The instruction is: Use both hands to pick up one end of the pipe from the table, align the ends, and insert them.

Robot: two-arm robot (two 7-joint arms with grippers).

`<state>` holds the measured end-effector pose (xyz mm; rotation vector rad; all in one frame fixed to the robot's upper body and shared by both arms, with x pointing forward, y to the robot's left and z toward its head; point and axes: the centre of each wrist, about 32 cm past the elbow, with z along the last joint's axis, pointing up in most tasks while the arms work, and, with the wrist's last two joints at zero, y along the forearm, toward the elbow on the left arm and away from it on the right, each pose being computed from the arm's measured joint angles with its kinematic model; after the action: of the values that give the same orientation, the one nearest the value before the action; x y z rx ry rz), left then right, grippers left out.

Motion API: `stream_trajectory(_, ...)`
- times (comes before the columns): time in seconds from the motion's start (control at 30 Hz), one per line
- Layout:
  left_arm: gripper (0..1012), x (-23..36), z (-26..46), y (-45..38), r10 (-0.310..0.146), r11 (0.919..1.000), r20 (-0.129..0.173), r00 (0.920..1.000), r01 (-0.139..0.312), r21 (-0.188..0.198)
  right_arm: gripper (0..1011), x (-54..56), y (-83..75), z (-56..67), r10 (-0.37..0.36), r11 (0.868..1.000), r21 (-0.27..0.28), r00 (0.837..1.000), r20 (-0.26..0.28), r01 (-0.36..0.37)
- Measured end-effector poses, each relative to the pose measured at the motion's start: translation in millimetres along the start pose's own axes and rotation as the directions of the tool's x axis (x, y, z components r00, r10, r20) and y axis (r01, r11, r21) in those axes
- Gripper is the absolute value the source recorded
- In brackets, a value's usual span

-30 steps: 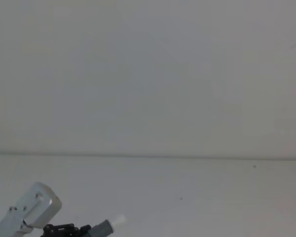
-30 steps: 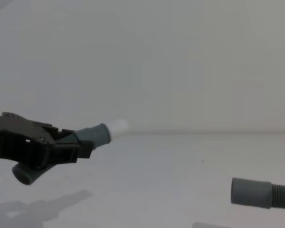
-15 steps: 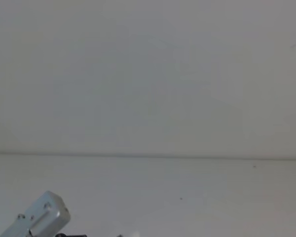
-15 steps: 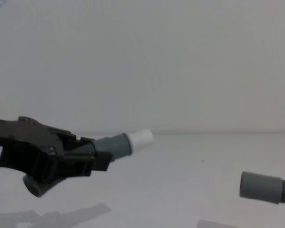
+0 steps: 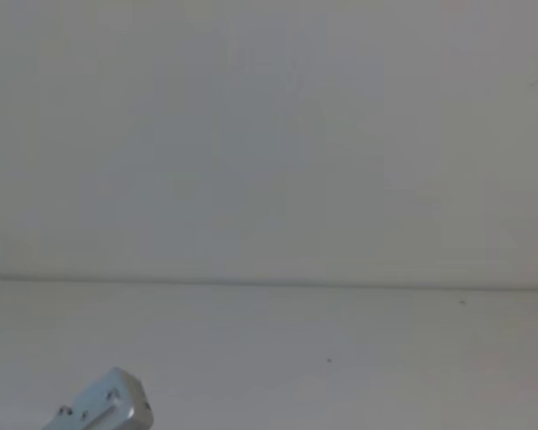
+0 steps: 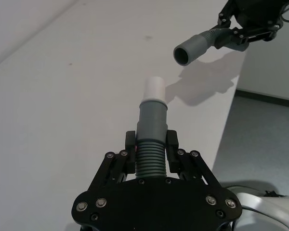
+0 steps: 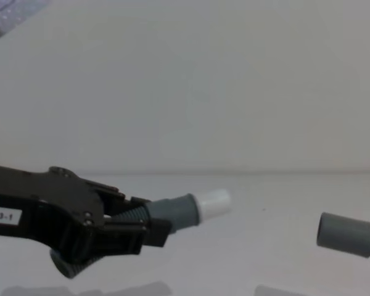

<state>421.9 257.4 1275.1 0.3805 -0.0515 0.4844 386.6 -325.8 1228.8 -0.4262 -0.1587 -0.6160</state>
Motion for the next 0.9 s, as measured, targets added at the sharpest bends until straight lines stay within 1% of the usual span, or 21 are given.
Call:
stream_trajectory(0.03,333,0.5,0.3,-1.4,-0.012,0.9999,0.003,0.9999,0.012,0.002,113,0.4,-0.5,-0.4,0.008,1.0,0.006,1.0,-0.002,-0.008)
stream_trajectory(0.13,333,1.2,0.6,-3.1,-0.027,0.9996,0.006,0.9996,0.027,0.004,113,2.1,-2.3,-1.8,0.034,0.999,0.017,0.999,-0.007,-0.034)
stream_trajectory(0.37,334,5.0,2.2,-8.3,-0.072,0.9973,0.016,0.9973,0.072,0.013,112,5.9,-5.6,-3.8,0.094,0.995,0.042,0.996,-0.011,-0.093)
stream_trajectory(0.6,333,7.6,4.1,-12.5,-0.105,0.9944,0.022,0.9943,0.104,0.019,106,8.9,-6.6,-4.2,0.124,0.991,0.054,0.992,-0.012,-0.123)
stream_trajectory(0.9,333,9.5,6.0,-17.9,-0.151,0.9883,0.016,0.9884,0.15,0.026,106,11.6,-5.4,-3.9,0.153,0.987,0.056,0.988,-0.014,-0.152)
